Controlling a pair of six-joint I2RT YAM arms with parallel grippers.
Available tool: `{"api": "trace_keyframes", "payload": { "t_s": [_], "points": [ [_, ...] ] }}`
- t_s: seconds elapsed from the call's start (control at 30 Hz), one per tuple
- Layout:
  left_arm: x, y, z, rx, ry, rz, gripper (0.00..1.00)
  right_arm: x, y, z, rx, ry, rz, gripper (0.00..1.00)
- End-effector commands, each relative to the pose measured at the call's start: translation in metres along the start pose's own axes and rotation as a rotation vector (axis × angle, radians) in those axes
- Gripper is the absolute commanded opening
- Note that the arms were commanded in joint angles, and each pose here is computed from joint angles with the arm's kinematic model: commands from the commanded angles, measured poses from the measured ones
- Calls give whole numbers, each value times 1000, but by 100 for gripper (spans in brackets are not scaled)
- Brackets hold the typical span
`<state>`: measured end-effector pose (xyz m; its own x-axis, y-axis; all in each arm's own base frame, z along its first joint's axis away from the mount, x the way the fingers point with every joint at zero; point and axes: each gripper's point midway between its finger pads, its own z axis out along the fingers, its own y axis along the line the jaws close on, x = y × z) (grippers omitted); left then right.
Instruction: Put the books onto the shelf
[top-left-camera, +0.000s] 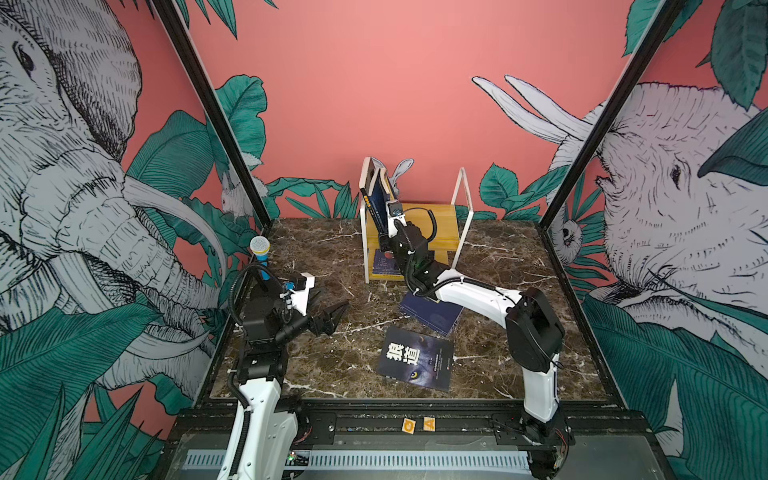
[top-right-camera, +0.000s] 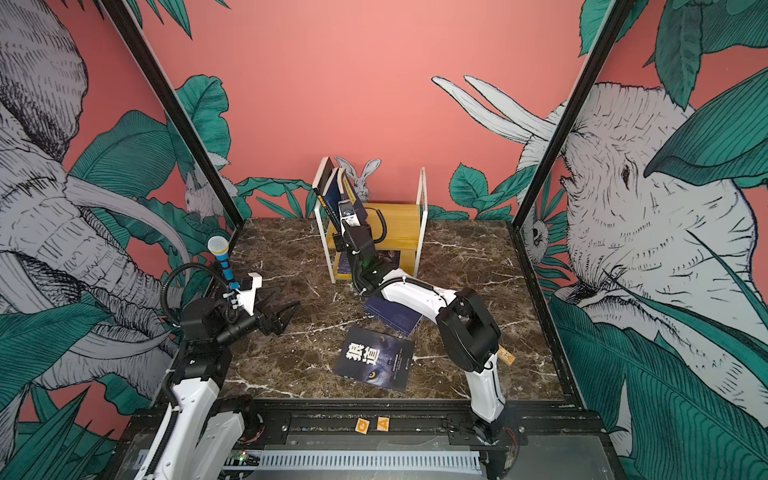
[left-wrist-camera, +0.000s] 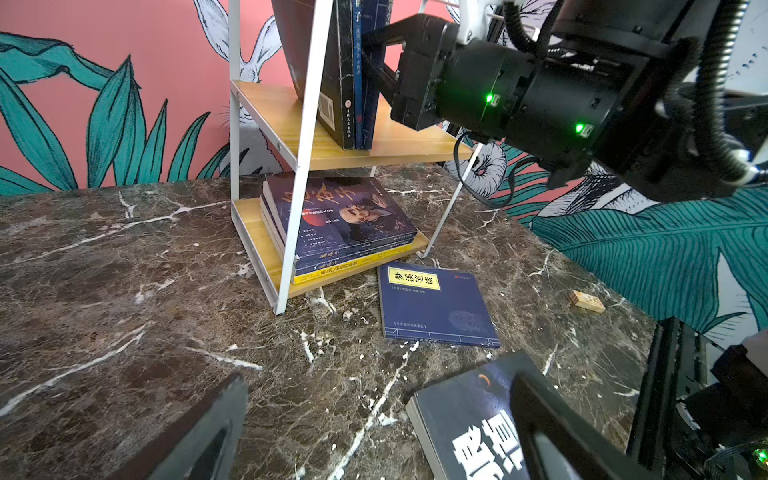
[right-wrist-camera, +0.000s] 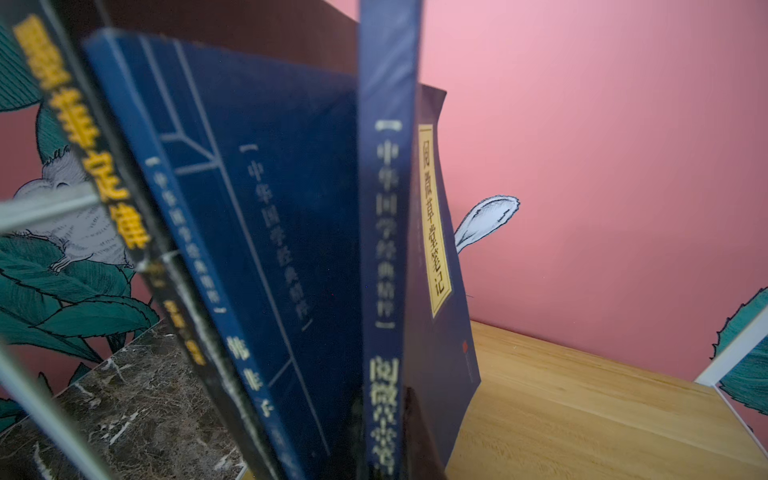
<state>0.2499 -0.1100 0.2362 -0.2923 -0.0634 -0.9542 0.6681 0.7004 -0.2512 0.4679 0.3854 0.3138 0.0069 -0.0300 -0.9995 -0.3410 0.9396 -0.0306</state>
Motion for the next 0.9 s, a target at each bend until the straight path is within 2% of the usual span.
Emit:
{"api": "trace_keyframes", "payload": {
  "t_s": [0.0,0.3,0.5,0.87],
  "points": [
    [1,-4,0,23,-11,17,100,3,2,6,-8,-8,-22,1],
    [2,-4,0,24,-9,13,99,2,6,0,-51,-5,-21,28],
    [2,-3,0,23,-10,10,99,-4,7,-8,-75,-29,-19,35],
    [3,-1,0,13,-1,5,100,-11,14,-39,-135,-38,-16,40]
  ]
}}
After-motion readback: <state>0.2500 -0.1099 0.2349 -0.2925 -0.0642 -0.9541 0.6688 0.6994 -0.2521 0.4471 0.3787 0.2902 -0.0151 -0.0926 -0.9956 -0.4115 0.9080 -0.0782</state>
